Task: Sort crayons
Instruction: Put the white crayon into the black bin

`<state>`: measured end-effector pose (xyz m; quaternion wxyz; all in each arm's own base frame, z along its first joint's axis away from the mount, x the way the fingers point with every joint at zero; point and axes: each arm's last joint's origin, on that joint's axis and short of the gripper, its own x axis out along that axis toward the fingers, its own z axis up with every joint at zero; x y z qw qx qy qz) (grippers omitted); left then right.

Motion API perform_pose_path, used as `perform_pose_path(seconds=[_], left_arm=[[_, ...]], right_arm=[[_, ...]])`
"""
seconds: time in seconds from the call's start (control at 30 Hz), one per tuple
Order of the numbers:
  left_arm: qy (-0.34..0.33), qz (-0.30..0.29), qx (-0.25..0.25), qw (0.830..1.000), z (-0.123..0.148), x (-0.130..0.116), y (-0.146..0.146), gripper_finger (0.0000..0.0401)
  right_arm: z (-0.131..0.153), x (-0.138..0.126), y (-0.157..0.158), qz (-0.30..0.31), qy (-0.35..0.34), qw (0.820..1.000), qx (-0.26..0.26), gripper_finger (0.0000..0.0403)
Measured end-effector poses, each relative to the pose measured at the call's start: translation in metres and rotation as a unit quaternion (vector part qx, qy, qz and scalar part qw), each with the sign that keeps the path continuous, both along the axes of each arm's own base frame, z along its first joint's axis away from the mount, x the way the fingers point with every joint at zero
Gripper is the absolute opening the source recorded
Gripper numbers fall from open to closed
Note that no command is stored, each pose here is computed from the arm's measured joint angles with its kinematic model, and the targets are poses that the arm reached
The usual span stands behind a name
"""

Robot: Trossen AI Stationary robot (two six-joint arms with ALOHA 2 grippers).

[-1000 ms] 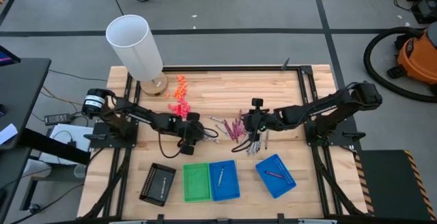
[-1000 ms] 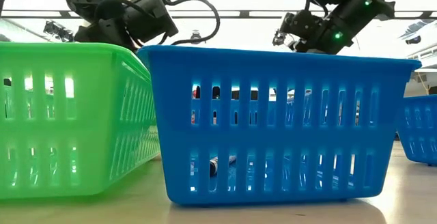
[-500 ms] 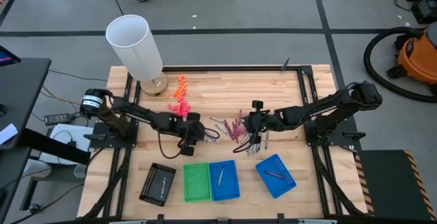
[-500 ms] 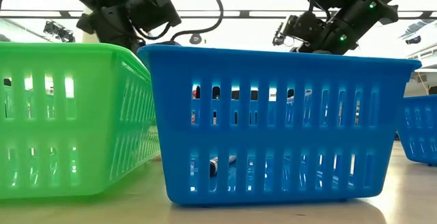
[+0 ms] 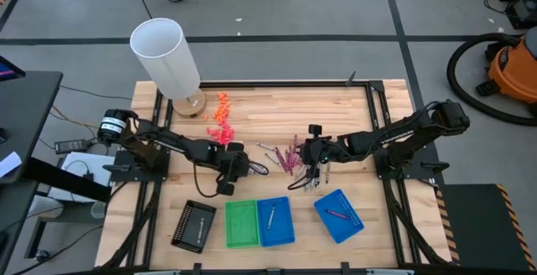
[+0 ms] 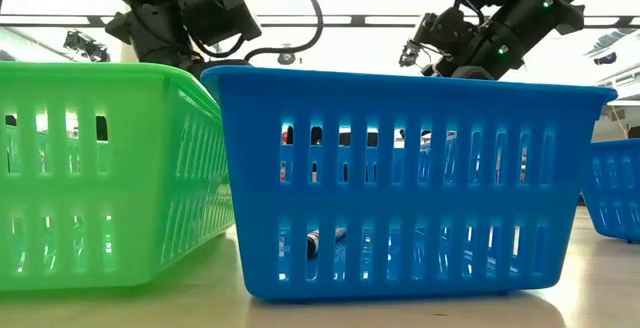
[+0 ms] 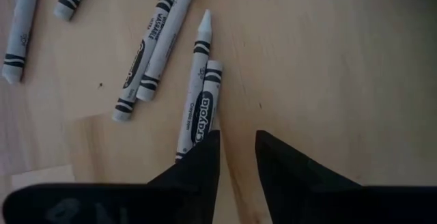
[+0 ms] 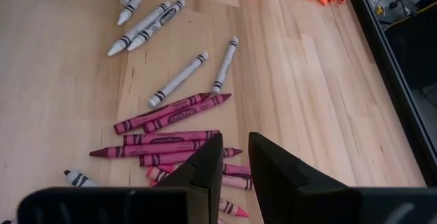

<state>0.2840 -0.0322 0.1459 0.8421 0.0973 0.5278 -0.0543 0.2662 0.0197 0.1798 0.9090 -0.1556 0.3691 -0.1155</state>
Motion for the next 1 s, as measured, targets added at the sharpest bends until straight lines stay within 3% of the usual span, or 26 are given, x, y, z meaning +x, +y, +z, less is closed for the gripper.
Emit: perform_pose_path(seconds=[0.77,0.9,1.0], left_arm=[[0.014,0.0,0.02,1.0,-0.013,-0.002,0.005,0.0101],[0.018,0.0,0.007,1.0,-0.014,-0.003,0.004,0.0081],[0.021,0.009,-0.002,1.0,-0.014,-0.003,0.004,0.0043]], right_arm=[[0.001,0.0,0.006,0.013,-0.004,1.0,-0.003,0.0082],[0.001,0.0,0.006,0.013,-0.006,1.0,-0.004,0.0082],[0.001,0.001,0.006,0.012,-0.007,1.0,-0.003,0.0082]])
